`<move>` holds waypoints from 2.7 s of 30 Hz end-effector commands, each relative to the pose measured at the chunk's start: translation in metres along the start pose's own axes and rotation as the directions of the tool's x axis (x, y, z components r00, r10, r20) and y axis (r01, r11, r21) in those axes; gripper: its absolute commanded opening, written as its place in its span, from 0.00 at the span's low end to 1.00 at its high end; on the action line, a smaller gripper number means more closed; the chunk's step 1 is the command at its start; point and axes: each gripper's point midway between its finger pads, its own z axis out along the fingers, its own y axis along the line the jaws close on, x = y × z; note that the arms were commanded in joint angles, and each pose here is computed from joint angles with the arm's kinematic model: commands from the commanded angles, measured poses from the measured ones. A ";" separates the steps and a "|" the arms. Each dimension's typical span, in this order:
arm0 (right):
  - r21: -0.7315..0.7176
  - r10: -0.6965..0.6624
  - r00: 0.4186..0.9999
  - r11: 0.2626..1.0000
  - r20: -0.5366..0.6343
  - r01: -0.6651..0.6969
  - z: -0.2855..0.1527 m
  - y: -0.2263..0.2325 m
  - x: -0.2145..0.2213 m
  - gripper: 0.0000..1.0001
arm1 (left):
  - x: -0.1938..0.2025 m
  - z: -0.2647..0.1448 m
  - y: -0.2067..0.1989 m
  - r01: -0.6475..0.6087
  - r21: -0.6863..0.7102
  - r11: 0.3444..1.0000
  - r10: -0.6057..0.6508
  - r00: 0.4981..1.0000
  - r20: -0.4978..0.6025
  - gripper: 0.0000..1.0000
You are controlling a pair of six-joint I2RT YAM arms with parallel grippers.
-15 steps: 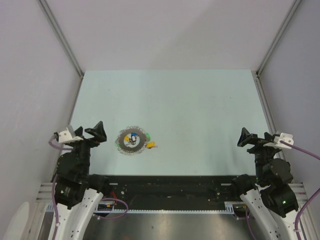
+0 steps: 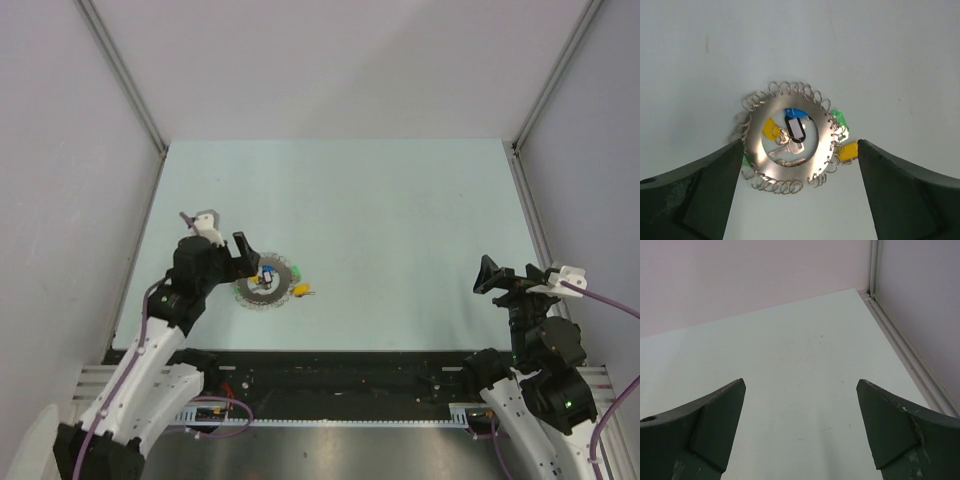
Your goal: Put the keys on the keyring
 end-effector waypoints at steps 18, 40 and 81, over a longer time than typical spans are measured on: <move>-0.051 0.028 1.000 0.998 0.013 -0.028 -0.006 0.007 -0.010 1.00 | 0.087 0.079 -0.083 -0.098 0.076 0.992 0.120 0.919 -0.375 0.90; -0.050 0.020 1.000 0.999 0.012 -0.020 -0.005 0.007 -0.008 1.00 | 0.132 0.095 -0.055 -0.317 -0.058 0.947 0.242 0.818 -0.522 0.68; -0.049 0.021 1.000 0.999 0.011 -0.021 -0.005 0.007 -0.008 1.00 | 0.046 0.076 -0.091 -0.397 -0.058 0.916 0.345 0.854 -0.389 0.08</move>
